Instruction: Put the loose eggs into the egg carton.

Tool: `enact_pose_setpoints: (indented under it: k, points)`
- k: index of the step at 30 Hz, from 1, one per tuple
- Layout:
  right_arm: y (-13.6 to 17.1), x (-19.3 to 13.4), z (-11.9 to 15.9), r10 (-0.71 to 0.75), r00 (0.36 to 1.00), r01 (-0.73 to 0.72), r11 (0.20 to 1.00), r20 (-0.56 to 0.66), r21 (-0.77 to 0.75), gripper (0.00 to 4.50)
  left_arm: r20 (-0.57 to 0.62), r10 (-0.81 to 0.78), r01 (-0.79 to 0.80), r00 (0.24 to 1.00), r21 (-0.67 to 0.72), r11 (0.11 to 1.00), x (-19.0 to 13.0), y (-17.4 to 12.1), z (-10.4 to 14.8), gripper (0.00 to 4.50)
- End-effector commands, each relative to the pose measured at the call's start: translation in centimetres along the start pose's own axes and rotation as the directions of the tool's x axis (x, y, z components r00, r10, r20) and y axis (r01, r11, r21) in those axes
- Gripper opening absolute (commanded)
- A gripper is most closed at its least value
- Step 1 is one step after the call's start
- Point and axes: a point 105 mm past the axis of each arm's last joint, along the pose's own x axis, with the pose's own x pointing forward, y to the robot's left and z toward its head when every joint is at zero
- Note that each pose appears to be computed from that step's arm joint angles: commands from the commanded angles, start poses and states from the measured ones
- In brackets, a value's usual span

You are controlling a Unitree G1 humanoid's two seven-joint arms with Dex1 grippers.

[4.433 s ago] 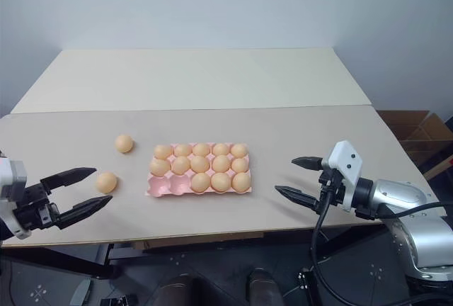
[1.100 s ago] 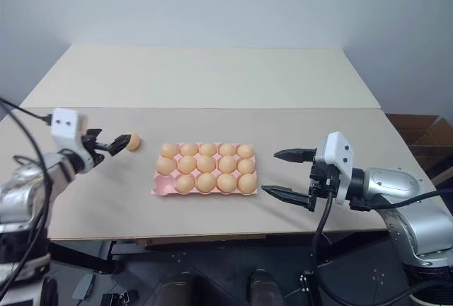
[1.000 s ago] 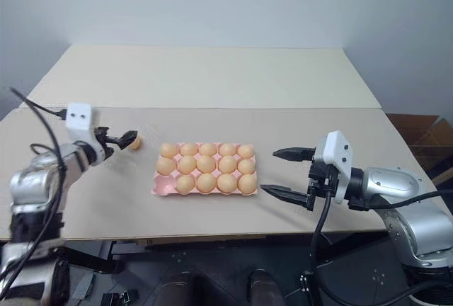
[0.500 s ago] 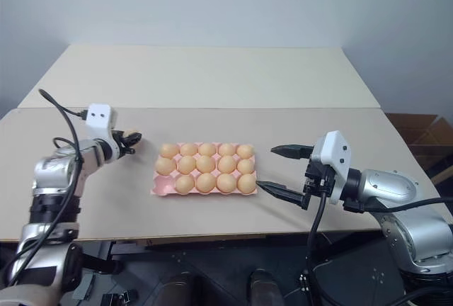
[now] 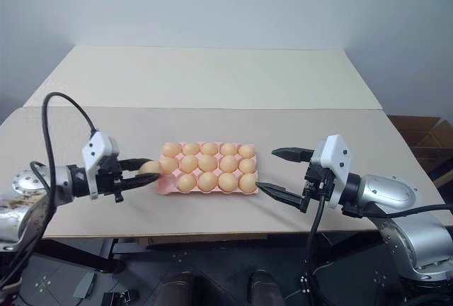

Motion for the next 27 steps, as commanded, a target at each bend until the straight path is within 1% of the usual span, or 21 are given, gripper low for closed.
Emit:
enact_pose_setpoints:
  k: [1,4,7,11,13,16,17,20,23,27]
  points:
    - [0.2,-0.2,1.3,-0.003,1.0,0.004,0.999,0.03,-0.041,4.5,0.036,0.011,-0.012,0.999,0.036,0.999,0.2,0.3,1.0,3.54]
    - [0.2,-0.3,1.3,-0.007,1.0,0.008,0.999,0.029,-0.043,4.5,0.062,0.046,-0.049,0.997,0.054,0.997,-0.2,0.9,1.5,4.49]
    - [0.2,-0.4,1.4,-0.009,1.0,0.01,0.999,0.028,-0.044,4.5,0.108,0.092,-0.099,0.99,0.06,0.993,-1.8,1.7,2.0,4.49]
    - [0.2,-0.5,1.3,-0.007,1.0,0.008,0.999,0.024,-0.045,4.5,0.16,0.167,-0.176,0.973,0.044,0.983,-5.1,2.6,2.4,4.49]
    - [0.1,-0.8,1.1,0.004,1.0,-0.004,0.999,0.011,-0.046,4.5,0.168,0.219,-0.229,0.961,0.04,0.973,-7.3,2.9,1.8,4.49]
    - [-0.1,-1.2,0.8,0.019,1.0,-0.02,0.999,-0.008,-0.048,4.5,0.16,0.25,-0.257,0.955,0.027,0.966,-9.5,2.4,0.9,4.49]
    - [-0.3,-1.4,0.6,0.021,1.0,-0.022,0.999,-0.017,-0.047,4.5,0.127,0.271,-0.274,0.954,0.008,0.962,-10.2,2.3,0.1,4.49]
    - [-0.7,-1.9,0.2,0.017,0.999,-0.019,0.999,-0.039,-0.044,4.5,0.053,0.33,-0.331,0.942,0.009,0.943,-11.4,2.1,-1.6,4.49]
    - [-1.0,-2.3,-0.3,0.019,0.998,-0.02,0.999,-0.056,-0.027,4.5,0.072,0.327,-0.324,0.942,-0.054,0.945,-12.3,0.7,-2.1,4.49]
    - [-1.3,-2.7,-0.8,0.015,0.997,-0.017,1.0,-0.077,-0.022,4.5,0.091,0.295,-0.287,0.951,-0.09,0.954,-12.3,-0.7,-2.1,4.49]
